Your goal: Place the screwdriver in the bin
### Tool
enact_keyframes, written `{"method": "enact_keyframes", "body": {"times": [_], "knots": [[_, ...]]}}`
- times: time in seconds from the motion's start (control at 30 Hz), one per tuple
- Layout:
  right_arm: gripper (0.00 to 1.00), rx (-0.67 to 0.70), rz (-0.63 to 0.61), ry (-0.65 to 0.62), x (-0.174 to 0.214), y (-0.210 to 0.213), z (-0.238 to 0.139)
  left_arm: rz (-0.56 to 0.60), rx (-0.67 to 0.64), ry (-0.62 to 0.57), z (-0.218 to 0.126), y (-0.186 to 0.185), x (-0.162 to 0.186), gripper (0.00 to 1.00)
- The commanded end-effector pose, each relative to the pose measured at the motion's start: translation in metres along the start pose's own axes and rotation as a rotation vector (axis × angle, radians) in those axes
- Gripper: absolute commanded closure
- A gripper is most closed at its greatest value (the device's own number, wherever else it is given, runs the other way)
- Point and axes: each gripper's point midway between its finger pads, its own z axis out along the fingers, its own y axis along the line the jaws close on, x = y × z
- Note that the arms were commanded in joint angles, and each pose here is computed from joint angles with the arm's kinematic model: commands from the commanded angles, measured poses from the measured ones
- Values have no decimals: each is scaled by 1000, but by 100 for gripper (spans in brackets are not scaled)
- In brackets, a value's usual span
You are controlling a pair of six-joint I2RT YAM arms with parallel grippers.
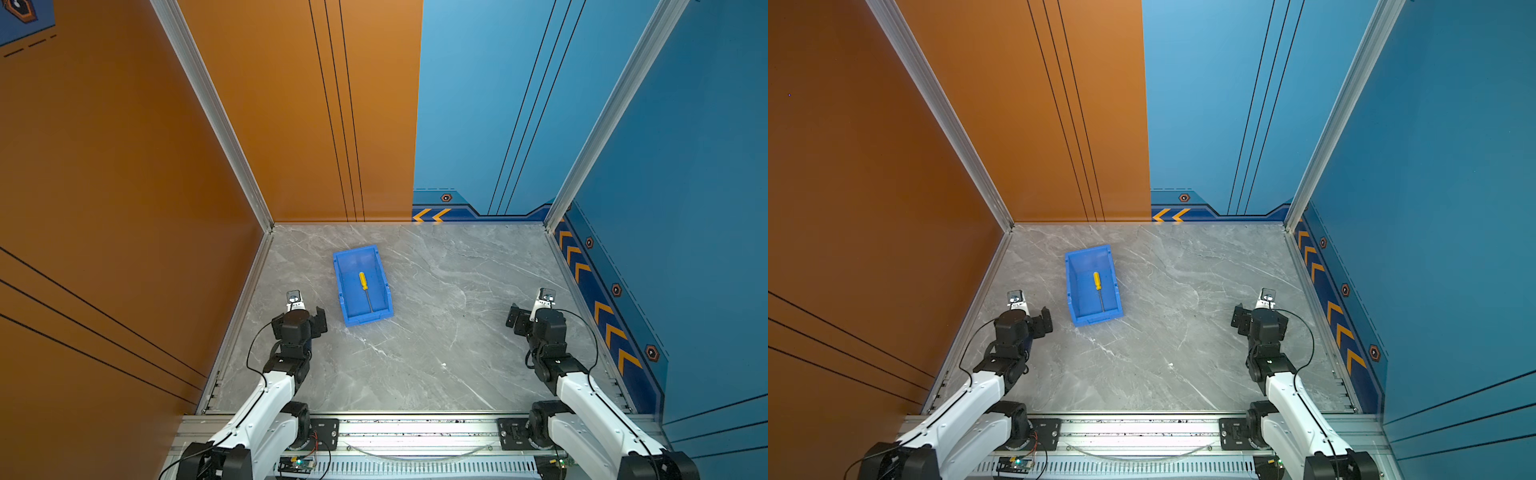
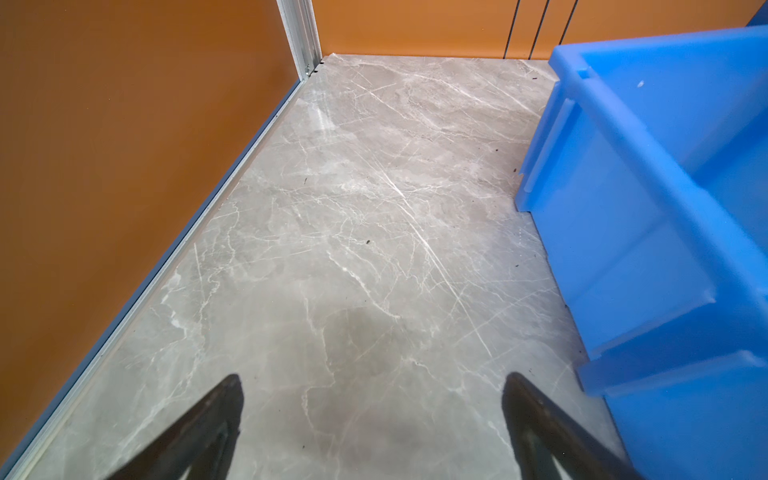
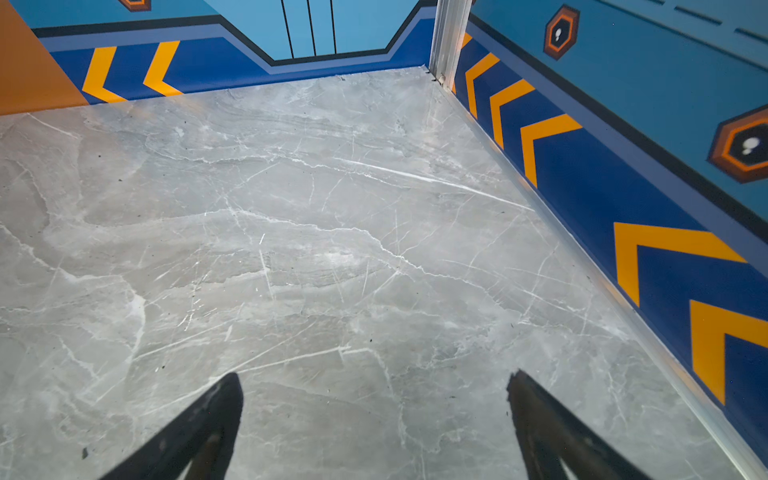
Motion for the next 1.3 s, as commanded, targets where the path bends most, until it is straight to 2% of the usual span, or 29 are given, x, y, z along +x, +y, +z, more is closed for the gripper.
{"method": "enact_keyframes", "body": {"times": [0.0, 0.23, 0.63, 0.93, 1.27], "knots": [[0, -44, 17, -86, -16, 3, 6, -2, 34, -97, 8, -8, -20, 2], [0, -75, 32, -97, -24, 7, 24, -23, 43, -144, 26, -13, -32, 2], [0, -143, 22, -144, -40, 27, 54, 11, 73, -176, 54, -24, -47, 2], [0, -146, 33, -143, -36, 32, 75, 14, 86, -145, 76, -31, -34, 2], [0, -158, -8, -130, -24, 42, 84, 20, 94, -143, 80, -34, -28, 2]]}}
